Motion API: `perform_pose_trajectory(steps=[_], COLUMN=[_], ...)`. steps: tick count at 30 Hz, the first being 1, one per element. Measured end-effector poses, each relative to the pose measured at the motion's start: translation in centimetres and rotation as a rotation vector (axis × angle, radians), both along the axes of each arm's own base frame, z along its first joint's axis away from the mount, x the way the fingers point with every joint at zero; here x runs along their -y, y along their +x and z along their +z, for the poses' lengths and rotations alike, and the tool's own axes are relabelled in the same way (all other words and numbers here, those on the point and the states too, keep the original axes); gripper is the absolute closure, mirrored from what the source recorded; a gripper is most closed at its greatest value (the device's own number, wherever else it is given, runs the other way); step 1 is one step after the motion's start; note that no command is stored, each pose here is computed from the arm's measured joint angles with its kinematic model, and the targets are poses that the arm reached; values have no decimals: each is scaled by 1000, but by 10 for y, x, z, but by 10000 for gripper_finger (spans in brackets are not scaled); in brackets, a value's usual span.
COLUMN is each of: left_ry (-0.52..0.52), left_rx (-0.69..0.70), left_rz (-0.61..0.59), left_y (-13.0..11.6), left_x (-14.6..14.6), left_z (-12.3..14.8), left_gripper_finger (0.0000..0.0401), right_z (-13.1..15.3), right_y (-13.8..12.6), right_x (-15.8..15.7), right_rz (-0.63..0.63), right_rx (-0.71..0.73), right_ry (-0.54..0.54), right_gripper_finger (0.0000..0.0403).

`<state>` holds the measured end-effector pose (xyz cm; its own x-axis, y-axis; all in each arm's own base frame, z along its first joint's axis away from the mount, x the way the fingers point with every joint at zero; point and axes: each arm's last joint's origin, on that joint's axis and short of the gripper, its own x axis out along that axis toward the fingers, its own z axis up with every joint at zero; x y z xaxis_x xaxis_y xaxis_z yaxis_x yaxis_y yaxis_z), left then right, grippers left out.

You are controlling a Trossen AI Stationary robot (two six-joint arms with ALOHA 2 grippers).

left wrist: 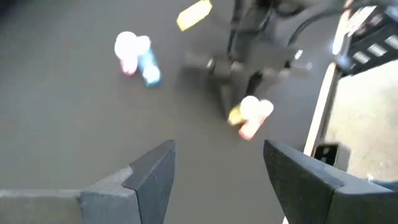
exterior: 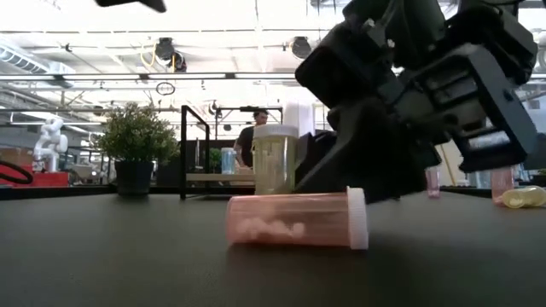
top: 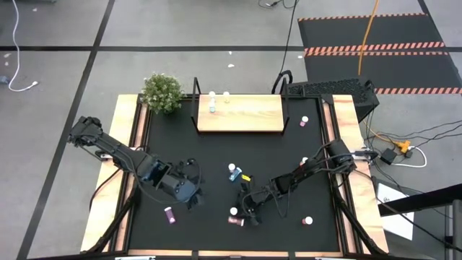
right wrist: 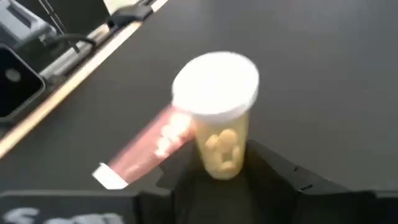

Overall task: Pick and place medicine bottles onto shelf by color
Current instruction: Put the bottom center yellow pill bottle on the shelf

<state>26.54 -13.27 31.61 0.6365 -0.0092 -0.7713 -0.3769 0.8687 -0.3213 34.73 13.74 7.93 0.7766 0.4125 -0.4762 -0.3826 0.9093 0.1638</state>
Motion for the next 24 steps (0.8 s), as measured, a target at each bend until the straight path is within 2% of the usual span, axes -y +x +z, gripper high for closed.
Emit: perform_pose_trajectory(steps=[4,11,17,21,24], left_ry=[29,62,102,151,131], left_rx=[98,122,208,234,212], left_rz=[-27,-31,-93,-161,-177], left_y=[9,16,24,46,67], left_x=[-2,-12,-13,-15,-25], left_z=[6,8,14,2,-10], left_gripper_finger=[158,158,158,158,158], right_z=[9,37,75,101,115], right_y=[1,1,-10,-22,-31], right_x=[3,13,30,45,53], right_rz=[-33,-107,-221,-283,-303], right_rx=[-2,32,-58,-112,-141], right_ry=[25,-14,51,83,73], right_gripper_finger=[297,308,306,306,306])
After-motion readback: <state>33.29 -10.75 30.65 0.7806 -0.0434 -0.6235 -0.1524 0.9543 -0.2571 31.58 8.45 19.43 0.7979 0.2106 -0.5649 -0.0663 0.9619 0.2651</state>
